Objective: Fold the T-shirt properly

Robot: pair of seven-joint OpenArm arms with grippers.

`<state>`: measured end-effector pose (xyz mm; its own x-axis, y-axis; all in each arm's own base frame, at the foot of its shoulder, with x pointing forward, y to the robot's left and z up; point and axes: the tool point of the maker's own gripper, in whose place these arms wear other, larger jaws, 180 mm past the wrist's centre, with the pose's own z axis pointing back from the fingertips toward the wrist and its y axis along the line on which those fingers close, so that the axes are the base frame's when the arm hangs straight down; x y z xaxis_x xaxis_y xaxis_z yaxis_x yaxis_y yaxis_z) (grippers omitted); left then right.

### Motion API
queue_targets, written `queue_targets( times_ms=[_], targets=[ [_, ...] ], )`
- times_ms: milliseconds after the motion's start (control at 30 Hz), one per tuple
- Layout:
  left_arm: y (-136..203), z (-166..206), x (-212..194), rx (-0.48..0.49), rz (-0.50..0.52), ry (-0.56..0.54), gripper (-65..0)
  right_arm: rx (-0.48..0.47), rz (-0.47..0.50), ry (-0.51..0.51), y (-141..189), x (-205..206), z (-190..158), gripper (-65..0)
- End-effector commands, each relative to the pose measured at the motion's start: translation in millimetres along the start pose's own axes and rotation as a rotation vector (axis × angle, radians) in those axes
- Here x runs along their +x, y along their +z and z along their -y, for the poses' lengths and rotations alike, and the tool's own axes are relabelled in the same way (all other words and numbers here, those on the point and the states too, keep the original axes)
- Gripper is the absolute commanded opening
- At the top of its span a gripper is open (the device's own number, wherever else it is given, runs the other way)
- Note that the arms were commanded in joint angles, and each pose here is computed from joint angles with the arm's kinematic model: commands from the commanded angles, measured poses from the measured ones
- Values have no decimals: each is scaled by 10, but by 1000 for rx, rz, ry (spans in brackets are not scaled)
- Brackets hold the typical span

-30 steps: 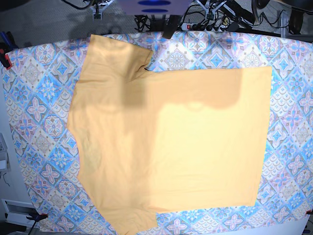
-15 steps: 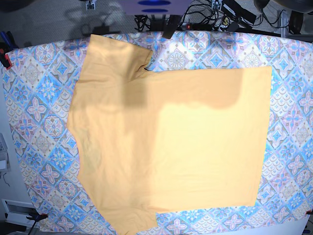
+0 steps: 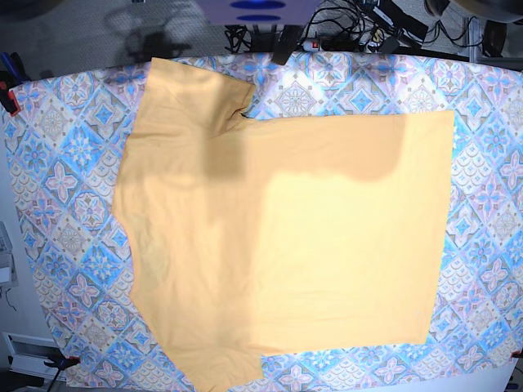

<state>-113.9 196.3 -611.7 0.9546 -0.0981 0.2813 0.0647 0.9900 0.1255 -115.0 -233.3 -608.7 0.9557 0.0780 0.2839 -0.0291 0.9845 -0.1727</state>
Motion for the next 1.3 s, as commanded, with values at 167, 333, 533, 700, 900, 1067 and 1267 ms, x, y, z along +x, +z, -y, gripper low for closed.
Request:
queue_targets(
  times_ms=[167, 333, 533, 700, 900, 1067, 1267],
  targets=[
    [61, -26, -37, 5, 23, -5, -650, -7, 98, 18, 69, 192, 76, -650],
    [135, -28, -58, 5, 39, -3, -650, -4, 142, 26, 145, 278, 78, -650],
    [338, 16, 74, -9, 127, -13, -650, -5, 168, 34, 264, 286, 105, -650],
    [430, 25, 136, -13, 160, -12, -650, -4, 178, 40, 339, 274, 110, -650],
    [552, 36, 350, -17, 234, -13, -650, -6, 251, 66, 441, 492, 192, -650],
    [732, 49, 601, -22, 319, -11, -650, 1, 335, 76, 565, 756, 176, -650],
    [1002, 81, 907, -34, 420, -10, -650, -16, 395, 77, 694, 955, 246, -650]
  ],
)
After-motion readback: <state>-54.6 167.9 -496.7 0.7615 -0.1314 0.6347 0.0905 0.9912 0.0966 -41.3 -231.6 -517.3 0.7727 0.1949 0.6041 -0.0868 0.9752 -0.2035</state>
